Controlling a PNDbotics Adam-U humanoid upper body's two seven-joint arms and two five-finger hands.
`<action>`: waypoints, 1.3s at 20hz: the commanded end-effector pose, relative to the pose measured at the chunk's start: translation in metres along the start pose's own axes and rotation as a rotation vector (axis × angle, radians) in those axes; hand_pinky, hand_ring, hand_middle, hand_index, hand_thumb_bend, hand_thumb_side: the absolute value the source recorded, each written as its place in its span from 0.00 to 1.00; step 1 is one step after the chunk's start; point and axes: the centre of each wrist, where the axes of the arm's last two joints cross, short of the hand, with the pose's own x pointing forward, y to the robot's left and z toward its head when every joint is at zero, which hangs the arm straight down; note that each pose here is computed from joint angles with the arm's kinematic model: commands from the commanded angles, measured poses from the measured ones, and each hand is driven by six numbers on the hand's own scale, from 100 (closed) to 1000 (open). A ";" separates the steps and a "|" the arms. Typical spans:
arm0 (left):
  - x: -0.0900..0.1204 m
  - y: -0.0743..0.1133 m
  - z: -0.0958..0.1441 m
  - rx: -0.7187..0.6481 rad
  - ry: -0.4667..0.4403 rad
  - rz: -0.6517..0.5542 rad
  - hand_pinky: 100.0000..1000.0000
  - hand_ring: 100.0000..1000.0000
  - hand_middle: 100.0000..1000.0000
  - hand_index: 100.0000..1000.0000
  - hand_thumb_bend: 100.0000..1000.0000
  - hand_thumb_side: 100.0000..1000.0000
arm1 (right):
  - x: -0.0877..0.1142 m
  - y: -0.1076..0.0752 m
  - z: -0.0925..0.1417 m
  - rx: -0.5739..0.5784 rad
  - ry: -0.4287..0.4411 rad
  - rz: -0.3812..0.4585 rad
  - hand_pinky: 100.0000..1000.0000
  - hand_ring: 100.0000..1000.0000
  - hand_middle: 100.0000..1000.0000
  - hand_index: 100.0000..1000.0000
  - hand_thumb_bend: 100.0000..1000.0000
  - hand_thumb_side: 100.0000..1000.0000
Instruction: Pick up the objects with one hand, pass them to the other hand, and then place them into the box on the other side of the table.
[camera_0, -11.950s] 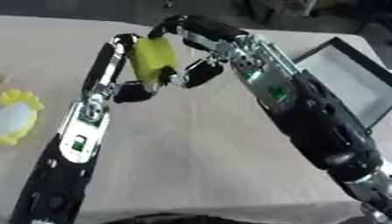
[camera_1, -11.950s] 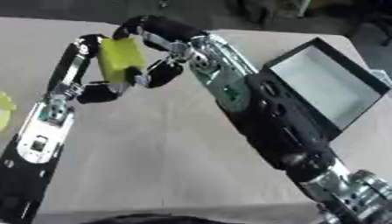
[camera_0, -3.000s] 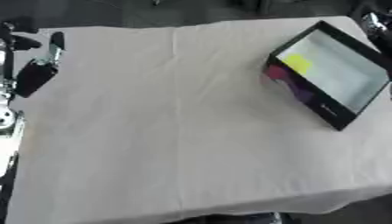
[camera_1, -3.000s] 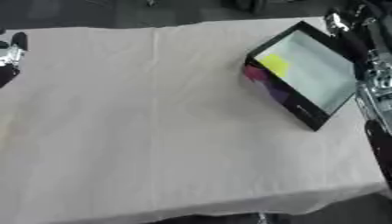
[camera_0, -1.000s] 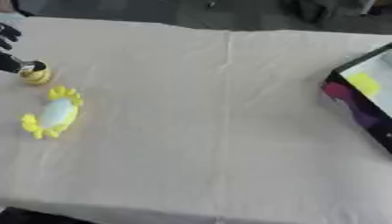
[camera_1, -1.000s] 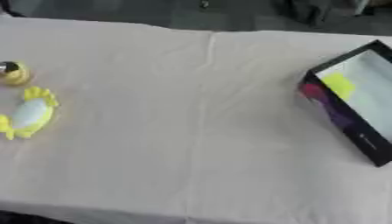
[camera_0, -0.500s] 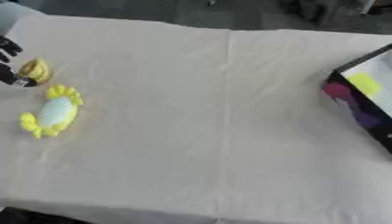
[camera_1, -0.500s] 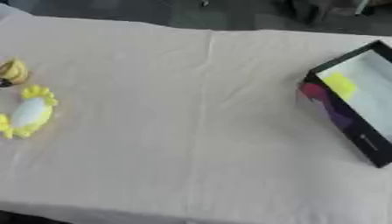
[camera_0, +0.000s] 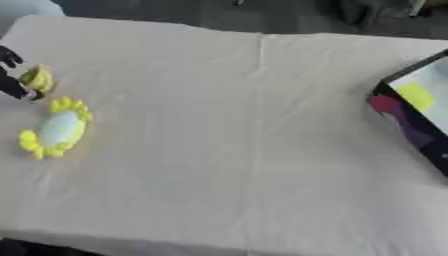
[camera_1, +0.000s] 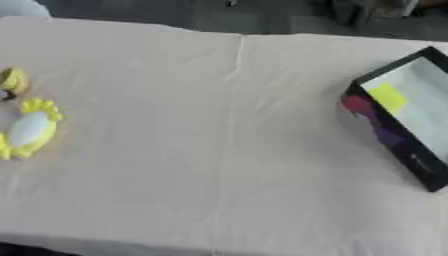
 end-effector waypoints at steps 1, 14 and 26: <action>0.000 0.014 0.001 0.044 0.032 -0.022 0.75 0.76 0.74 0.81 0.49 0.00 | 0.005 -0.005 -0.002 -0.010 -0.017 0.023 1.00 1.00 1.00 1.00 0.00 0.54; 0.006 0.003 -0.002 0.123 0.072 -0.045 0.72 0.73 0.70 0.74 0.13 0.00 | -0.001 -0.003 0.002 -0.004 0.005 0.021 1.00 1.00 1.00 1.00 0.00 0.55; 0.015 0.009 -0.001 0.272 0.050 -0.074 0.60 0.53 0.48 0.53 0.00 0.00 | -0.002 -0.004 0.001 0.003 0.003 0.017 1.00 1.00 1.00 1.00 0.00 0.54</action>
